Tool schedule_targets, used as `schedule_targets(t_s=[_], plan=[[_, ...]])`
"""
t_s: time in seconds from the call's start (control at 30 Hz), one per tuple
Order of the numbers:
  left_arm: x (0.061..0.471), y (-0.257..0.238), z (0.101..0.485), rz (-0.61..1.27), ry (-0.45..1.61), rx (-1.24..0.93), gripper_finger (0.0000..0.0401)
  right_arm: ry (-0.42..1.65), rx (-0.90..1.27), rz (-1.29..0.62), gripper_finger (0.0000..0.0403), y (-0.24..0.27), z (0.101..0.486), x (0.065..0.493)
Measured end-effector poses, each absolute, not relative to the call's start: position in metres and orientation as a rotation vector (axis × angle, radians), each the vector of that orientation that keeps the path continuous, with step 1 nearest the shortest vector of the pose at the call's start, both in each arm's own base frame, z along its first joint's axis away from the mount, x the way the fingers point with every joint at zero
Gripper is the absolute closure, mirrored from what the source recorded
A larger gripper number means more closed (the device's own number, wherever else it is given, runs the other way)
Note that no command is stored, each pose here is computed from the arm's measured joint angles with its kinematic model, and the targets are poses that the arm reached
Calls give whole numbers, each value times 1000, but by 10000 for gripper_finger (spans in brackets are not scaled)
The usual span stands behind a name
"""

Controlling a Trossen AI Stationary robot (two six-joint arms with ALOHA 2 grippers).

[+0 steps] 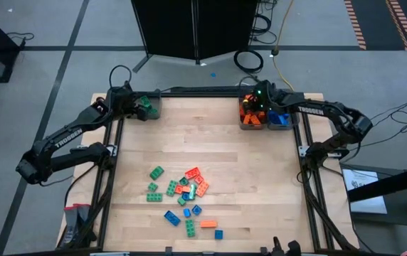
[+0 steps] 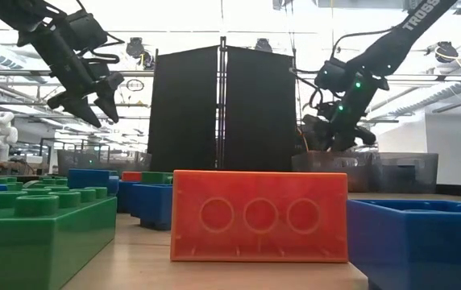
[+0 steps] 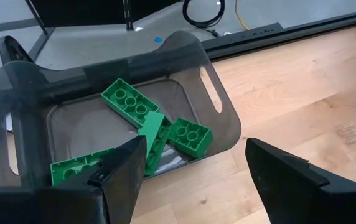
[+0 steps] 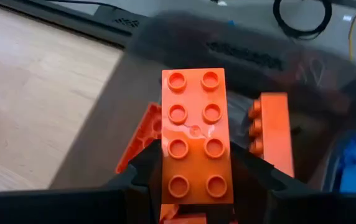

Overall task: Sort blocks
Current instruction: Put the orange game piece into the middle black bin

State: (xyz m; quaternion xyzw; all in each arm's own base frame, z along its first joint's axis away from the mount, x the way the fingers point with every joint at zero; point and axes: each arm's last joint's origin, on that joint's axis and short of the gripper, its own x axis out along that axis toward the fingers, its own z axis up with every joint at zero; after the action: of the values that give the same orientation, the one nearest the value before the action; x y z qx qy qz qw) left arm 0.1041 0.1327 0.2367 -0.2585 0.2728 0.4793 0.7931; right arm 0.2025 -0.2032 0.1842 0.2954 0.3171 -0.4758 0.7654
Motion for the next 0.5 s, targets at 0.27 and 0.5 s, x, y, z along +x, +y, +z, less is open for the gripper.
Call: schedule_targets(t_s=[0.27, 0.5], plan=[[104, 133, 237, 1034, 586, -556, 125, 681, 676, -1023, 284, -197, 169, 197], [104, 133, 237, 1035, 584, -557, 125, 678, 684, -1039, 284, -199, 167, 194]])
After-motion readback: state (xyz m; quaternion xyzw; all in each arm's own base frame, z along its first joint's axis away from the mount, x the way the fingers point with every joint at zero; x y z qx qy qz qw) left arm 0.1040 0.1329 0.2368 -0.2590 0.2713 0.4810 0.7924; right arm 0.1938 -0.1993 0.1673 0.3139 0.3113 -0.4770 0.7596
